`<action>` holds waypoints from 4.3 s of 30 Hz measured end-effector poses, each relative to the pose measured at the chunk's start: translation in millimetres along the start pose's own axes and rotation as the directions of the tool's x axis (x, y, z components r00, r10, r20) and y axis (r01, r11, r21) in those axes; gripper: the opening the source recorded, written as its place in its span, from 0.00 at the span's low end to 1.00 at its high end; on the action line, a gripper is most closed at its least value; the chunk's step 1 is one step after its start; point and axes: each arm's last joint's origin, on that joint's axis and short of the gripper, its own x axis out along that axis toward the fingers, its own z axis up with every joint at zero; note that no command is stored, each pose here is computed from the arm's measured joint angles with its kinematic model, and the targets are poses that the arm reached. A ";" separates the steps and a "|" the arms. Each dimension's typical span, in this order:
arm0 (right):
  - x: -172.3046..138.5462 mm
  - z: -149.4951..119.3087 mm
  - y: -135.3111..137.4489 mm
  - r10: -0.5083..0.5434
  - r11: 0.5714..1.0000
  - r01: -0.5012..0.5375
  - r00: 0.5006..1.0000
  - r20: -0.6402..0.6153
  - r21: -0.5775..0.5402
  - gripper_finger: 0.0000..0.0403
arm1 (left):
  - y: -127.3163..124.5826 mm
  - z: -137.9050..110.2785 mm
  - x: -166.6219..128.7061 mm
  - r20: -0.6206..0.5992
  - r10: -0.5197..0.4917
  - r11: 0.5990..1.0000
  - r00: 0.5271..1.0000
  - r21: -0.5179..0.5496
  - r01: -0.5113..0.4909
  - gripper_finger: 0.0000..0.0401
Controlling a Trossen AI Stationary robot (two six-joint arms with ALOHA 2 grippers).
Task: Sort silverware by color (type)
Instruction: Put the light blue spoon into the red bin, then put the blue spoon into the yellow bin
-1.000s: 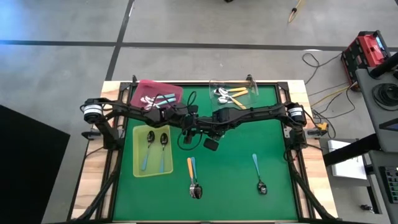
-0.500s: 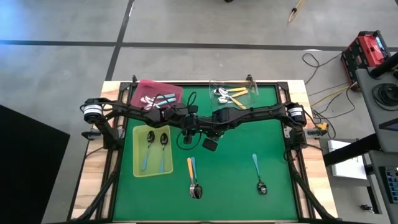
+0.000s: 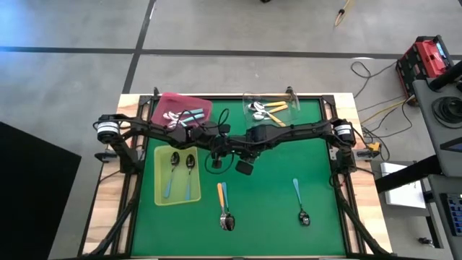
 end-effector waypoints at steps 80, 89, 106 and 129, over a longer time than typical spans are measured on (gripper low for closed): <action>-107.3 -19.3 -26.0 -0.002 1.000 0.008 0.948 0.318 -0.016 0.44 | 157.5 -64.7 -147.5 -0.891 0.060 0.912 0.450 -0.134 -0.387 0.10; -107.5 -19.1 -25.9 -0.002 1.000 0.004 0.947 0.321 -0.007 0.44 | 158.4 -64.4 -147.6 -0.888 0.069 0.902 0.454 -0.139 -0.409 0.11; -107.5 -19.1 -25.9 -0.001 1.000 0.003 0.947 0.321 -0.004 0.44 | 160.2 -63.5 -146.9 -0.882 0.089 0.866 0.463 -0.161 -0.473 0.30; -88.5 -27.4 -21.9 -0.013 0.979 -0.040 0.965 0.261 0.199 0.44 | 94.0 3.7 -180.0 -0.523 0.418 0.731 0.743 -0.292 -0.617 0.22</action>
